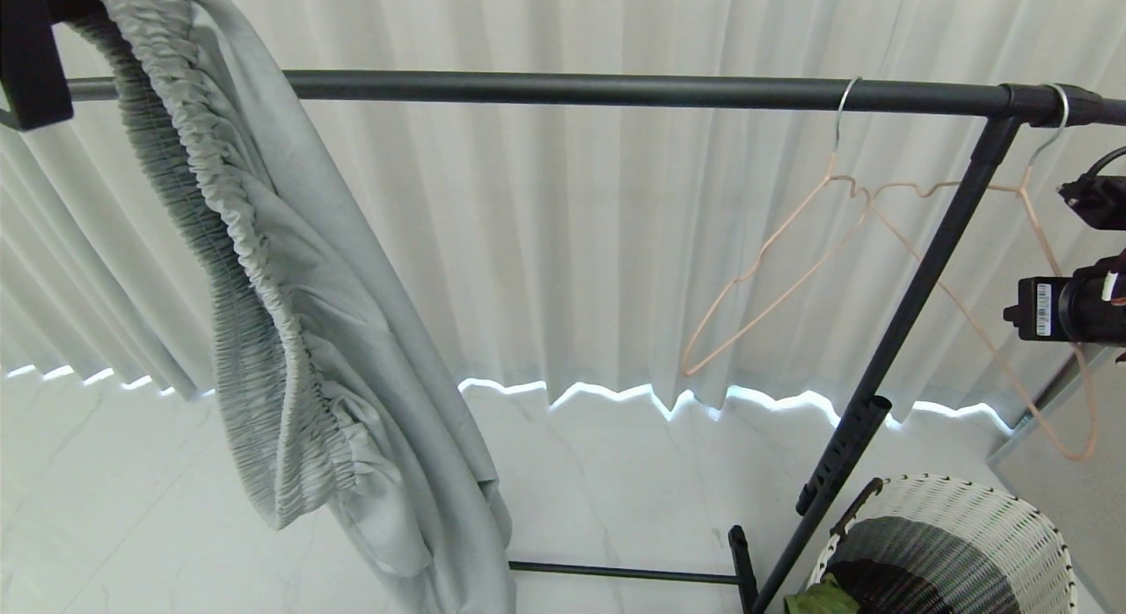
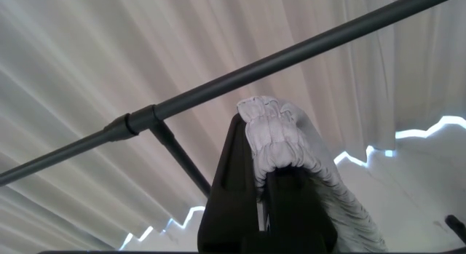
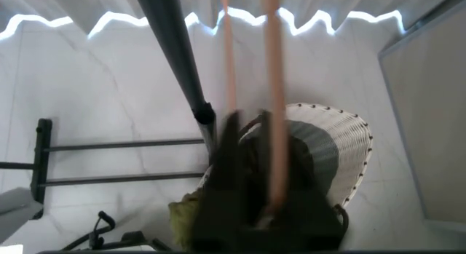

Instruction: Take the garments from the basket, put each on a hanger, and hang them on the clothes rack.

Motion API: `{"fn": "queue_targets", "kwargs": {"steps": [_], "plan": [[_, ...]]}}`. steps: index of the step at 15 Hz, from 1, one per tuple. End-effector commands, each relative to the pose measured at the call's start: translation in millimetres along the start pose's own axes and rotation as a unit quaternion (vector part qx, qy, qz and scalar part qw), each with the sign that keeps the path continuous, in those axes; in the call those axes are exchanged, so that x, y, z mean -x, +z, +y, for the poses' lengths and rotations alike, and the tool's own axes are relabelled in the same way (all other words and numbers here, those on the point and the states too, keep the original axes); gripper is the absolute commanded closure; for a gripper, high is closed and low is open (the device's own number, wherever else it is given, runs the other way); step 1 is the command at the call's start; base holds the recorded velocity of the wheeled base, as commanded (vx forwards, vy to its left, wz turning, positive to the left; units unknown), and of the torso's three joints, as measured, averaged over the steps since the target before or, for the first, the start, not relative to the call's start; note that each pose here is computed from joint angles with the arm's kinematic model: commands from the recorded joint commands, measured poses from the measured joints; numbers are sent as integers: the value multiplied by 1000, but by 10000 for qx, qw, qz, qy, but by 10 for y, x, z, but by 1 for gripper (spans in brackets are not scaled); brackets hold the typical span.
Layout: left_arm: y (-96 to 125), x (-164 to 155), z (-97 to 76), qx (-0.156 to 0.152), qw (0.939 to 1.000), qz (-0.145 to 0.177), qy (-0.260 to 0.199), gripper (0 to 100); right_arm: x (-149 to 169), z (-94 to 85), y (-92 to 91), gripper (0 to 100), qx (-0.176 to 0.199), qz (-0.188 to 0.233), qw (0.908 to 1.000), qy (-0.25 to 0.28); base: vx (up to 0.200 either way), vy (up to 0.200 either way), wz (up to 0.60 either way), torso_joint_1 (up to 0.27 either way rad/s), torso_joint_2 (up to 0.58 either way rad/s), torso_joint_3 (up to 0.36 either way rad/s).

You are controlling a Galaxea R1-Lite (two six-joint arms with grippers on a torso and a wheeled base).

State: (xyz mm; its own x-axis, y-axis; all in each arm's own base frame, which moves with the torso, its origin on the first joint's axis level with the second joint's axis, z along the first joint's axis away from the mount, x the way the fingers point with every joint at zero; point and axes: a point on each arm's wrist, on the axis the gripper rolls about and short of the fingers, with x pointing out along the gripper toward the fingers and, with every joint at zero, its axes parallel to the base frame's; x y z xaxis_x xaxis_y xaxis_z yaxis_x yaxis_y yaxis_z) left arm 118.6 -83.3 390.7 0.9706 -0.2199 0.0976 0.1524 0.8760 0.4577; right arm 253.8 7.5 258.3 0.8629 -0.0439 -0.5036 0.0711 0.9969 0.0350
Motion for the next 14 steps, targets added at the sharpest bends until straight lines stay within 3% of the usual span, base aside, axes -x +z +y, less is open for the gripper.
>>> {"fn": "queue_targets", "kwargs": {"steps": [1,14], "plan": [[-1,24,12,9,10000,-19,9,100,31,3,9,100,10,-47,10000,6,0,0,0,0,0,0],[-35,33,9,-14,10000,31,15,100,568,-37,77,100,-30,-769,9970,-27,0,0,0,0,0,0]]}}
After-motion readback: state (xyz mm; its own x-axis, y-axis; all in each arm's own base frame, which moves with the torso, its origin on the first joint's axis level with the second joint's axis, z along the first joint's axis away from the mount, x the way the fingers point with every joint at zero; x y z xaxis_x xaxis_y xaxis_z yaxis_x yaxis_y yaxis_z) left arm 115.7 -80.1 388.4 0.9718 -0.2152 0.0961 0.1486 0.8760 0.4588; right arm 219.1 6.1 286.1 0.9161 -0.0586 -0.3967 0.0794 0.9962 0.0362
